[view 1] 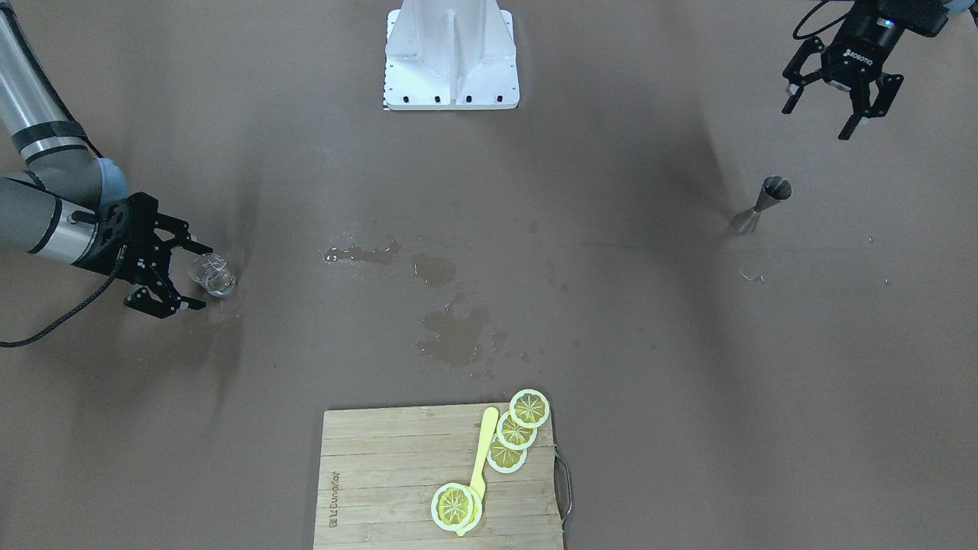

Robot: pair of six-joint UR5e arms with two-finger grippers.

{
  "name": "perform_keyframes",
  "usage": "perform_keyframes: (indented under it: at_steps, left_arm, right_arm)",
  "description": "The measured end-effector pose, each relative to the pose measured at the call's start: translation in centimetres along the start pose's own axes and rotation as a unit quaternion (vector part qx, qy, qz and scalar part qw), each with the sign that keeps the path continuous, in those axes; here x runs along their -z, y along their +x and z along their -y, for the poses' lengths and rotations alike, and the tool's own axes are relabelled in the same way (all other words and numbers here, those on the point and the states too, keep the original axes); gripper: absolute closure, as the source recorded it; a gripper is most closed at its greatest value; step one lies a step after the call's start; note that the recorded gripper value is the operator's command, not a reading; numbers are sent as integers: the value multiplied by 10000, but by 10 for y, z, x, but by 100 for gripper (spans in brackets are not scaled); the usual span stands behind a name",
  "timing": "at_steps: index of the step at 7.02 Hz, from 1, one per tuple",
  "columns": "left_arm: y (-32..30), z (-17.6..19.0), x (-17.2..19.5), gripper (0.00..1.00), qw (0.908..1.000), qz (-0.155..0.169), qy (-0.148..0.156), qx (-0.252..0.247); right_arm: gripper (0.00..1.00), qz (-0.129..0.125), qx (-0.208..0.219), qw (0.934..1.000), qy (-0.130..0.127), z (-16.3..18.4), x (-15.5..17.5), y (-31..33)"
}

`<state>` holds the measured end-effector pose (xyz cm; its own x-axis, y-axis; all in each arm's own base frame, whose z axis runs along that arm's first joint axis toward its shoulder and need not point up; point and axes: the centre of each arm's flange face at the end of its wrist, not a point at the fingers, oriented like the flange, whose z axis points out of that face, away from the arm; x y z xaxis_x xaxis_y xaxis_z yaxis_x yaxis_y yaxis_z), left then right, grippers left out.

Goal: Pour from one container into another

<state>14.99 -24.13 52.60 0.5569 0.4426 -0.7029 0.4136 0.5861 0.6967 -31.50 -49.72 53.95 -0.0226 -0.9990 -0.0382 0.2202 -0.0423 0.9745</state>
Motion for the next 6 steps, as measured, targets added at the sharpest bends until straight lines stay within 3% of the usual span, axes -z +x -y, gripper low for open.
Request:
perform_keyframes:
  at_steps: [3,6]
  left_arm:
    - [-2,-15,12,1,9996,-205,200,78]
    - [-25,-45,17,1,9993,-249,266,57]
  right_arm:
    - [28,52,20,10000,0,2,-6,-3]
    - [67,86,-37,10000,-34,0,-8,-4]
